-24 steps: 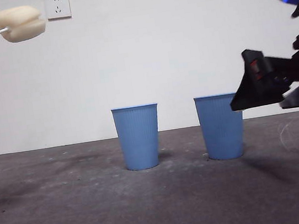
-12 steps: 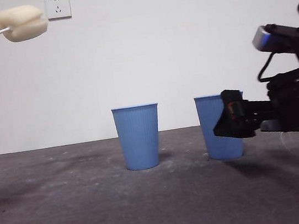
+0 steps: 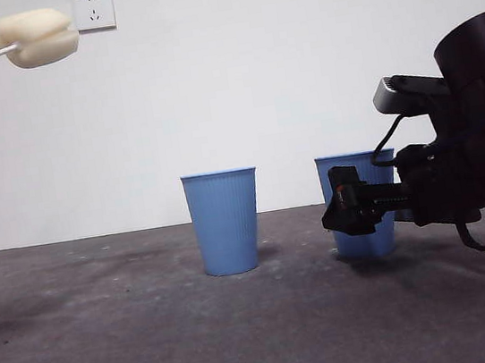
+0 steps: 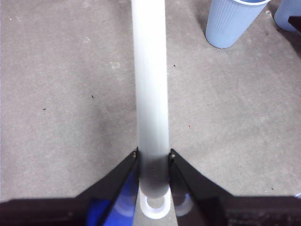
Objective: Pick up the cup brush,pick up the cup,insert the brush into the cup,clean the cup,put the cup brush back,put the cup back to the fixed position on the table
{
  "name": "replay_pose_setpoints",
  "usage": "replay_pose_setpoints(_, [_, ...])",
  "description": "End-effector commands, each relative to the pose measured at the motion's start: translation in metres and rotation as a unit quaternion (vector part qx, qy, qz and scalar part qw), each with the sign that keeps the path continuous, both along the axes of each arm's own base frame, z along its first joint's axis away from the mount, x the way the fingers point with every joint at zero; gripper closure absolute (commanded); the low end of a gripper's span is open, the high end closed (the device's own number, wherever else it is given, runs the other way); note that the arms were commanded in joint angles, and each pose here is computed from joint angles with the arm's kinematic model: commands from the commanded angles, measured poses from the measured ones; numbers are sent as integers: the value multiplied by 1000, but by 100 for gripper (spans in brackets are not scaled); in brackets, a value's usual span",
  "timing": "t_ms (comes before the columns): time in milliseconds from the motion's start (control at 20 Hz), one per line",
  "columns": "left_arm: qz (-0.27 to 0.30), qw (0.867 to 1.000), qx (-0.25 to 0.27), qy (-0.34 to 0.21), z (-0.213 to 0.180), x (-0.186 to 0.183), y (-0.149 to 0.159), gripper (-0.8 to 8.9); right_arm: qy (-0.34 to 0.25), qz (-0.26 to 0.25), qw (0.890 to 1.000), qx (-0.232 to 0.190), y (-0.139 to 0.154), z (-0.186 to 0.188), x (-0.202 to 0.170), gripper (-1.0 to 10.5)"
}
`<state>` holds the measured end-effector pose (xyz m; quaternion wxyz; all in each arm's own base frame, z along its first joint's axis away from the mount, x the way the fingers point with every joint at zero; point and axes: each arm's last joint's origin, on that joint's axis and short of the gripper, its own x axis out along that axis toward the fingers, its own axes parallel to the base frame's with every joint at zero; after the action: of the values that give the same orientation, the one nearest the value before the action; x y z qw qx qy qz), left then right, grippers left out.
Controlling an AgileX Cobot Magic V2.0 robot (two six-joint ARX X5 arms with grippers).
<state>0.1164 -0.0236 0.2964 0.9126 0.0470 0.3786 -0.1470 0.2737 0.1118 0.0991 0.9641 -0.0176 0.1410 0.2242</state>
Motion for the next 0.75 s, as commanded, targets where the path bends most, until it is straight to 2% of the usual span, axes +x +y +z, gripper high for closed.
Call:
replay_pose_setpoints(50, [-3,1000,3,-7,1,0,0,821,-6,-2,1000,2,2,0,5,360])
replay_pose_setpoints(150, [-3,1000,3,-6,1,0,0,821,-10,-5,1000,-1,2,1,7,462])
replay_pose_setpoints(300, [-3,1000,3,-7,1,0,0,821,-7,-7,1000,-4,2,1,7,506])
replay_pose_setpoints(400, [-3,1000,3,-7,1,0,0,821,-5,-8,1000,-8,2,0,7,664])
replay_pose_setpoints(550, [-3,1000,3,-6,1,0,0,821,0,-7,1000,-11,2,-1,7,747])
replay_pose_setpoints(750, [-4,1000,3,-6,1,0,0,821,4,-1,1000,-26,2,-3,6,962])
